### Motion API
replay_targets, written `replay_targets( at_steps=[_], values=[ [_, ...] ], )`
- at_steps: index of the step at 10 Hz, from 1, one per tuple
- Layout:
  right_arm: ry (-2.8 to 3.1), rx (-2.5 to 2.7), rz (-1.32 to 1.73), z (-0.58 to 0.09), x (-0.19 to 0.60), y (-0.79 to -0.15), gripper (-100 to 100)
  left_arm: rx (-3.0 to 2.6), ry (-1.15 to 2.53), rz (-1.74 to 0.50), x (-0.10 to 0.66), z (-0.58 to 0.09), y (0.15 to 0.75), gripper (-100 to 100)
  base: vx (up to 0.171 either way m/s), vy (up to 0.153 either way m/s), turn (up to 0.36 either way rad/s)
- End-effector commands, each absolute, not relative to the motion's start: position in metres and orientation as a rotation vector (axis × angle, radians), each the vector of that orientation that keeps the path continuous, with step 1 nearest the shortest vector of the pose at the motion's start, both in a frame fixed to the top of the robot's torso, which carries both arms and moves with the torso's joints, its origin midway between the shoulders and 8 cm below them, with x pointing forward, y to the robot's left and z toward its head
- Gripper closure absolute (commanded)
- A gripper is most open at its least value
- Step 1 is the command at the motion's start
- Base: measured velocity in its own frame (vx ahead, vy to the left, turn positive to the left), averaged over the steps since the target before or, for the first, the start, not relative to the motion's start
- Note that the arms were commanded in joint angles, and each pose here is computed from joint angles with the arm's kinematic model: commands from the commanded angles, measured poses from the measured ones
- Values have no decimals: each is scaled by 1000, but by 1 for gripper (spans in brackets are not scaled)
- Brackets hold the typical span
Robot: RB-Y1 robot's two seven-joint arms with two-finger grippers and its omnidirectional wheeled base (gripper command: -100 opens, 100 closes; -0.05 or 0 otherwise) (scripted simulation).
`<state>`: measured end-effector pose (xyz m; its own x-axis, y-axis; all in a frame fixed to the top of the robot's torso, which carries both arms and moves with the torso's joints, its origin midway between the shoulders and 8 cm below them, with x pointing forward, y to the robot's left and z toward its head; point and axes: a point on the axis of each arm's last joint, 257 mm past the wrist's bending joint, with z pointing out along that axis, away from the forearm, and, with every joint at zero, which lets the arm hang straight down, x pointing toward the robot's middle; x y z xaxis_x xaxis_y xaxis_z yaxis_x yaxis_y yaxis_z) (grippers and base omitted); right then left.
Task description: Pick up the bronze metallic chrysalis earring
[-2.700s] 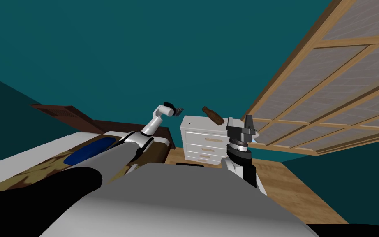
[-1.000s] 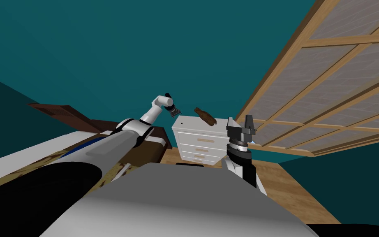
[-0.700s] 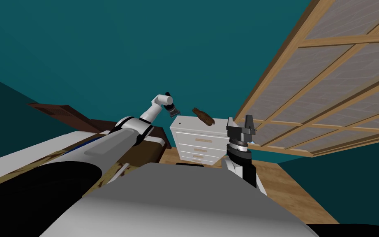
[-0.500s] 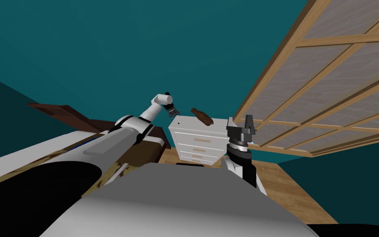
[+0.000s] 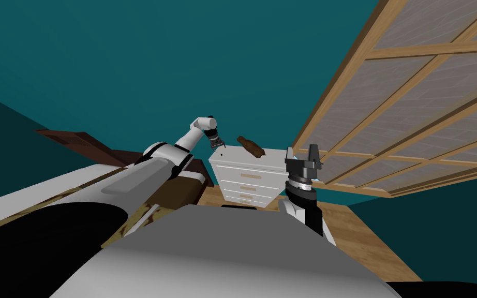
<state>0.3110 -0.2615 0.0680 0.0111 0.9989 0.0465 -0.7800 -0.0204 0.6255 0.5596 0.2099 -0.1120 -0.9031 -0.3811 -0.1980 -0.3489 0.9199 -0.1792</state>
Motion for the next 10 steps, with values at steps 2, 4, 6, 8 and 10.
replay_targets(
  at_steps=[2, 4, 6, 8, 10],
  values=[
    [492, 568, 1510, 68, 311, -262, 0, -514, 2940, -168, 542, -115, 215, -100, 4, -78, 10],
    [492, 568, 1510, 68, 311, -262, 0, -495, 2991, -148, 531, -117, 218, -100, -8, -55, 5],
    [492, 568, 1510, 68, 311, -262, 0, -477, 3040, -129, 521, -118, 220, -100, -3, -40, 4],
    [492, 568, 1510, 68, 311, -262, 0, -453, 3112, -100, 505, -118, 223, -100, 1, -32, 6],
    [492, 568, 1510, 68, 311, -262, 0, -448, 3140, -84, 498, -119, 225, -100, 1, -23, 2]
  ],
)
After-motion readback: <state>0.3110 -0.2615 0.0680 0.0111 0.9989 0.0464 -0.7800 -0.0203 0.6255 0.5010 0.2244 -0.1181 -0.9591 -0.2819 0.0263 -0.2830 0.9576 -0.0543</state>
